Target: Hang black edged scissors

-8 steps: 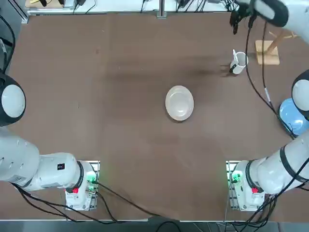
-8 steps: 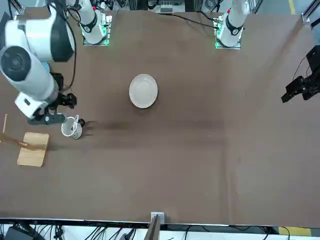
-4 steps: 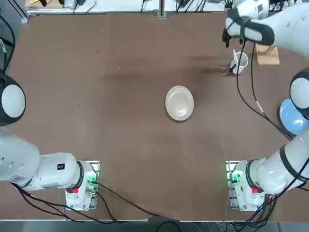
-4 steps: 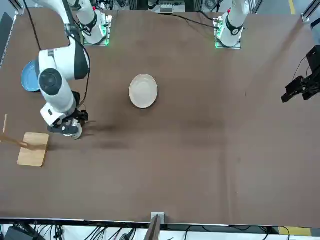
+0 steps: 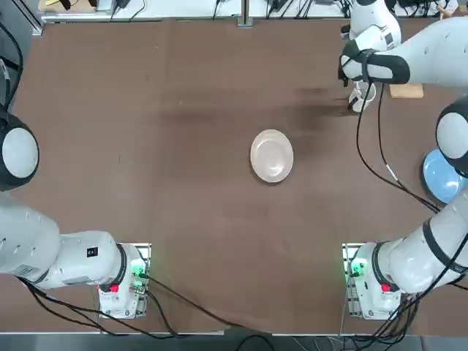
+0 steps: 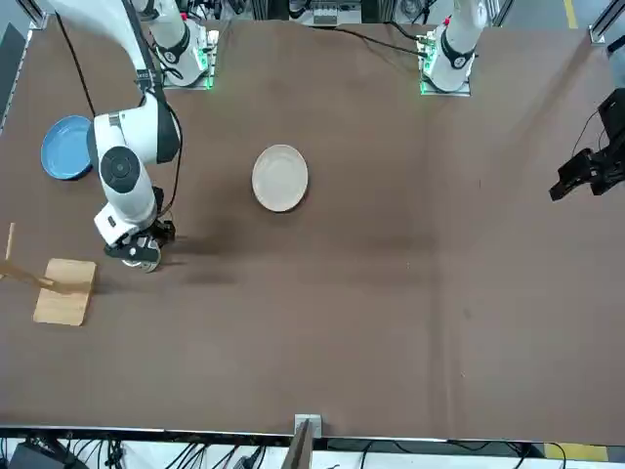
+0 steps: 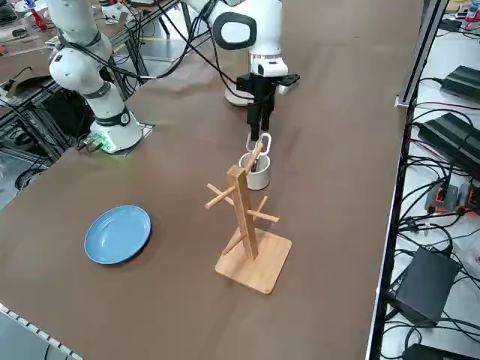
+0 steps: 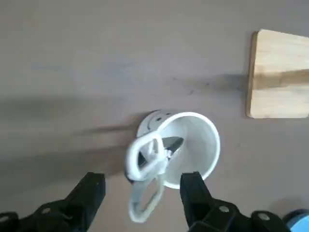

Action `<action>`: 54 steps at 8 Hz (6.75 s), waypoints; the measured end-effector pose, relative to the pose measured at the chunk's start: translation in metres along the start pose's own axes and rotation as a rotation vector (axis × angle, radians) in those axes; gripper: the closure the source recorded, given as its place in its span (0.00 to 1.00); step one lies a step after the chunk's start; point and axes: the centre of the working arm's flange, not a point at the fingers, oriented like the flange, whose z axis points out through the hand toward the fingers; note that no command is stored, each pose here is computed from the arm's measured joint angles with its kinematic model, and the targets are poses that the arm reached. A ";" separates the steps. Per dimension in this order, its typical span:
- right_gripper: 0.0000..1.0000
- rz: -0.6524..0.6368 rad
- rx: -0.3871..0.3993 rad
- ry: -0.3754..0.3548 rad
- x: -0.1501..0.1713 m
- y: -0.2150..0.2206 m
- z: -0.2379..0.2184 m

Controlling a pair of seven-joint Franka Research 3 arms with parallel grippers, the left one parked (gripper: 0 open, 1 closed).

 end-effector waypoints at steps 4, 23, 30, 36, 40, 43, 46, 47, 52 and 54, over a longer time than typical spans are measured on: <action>0.11 0.017 -0.018 -0.003 -0.003 -0.002 0.014; 0.84 0.150 0.214 -0.103 0.056 0.131 -0.171; 0.84 0.270 0.551 -0.044 0.071 0.323 -0.124; 0.84 0.371 0.646 -0.009 0.075 0.384 -0.092; 0.84 0.366 0.651 -0.021 0.077 0.380 -0.086; 0.84 0.383 0.652 -0.030 0.073 0.389 -0.080; 0.84 0.398 0.653 -0.040 0.071 0.396 -0.070; 0.84 0.401 0.653 -0.044 0.071 0.397 -0.066; 0.84 0.436 0.655 -0.073 0.066 0.413 -0.037; 0.82 0.450 0.656 -0.084 0.060 0.426 -0.022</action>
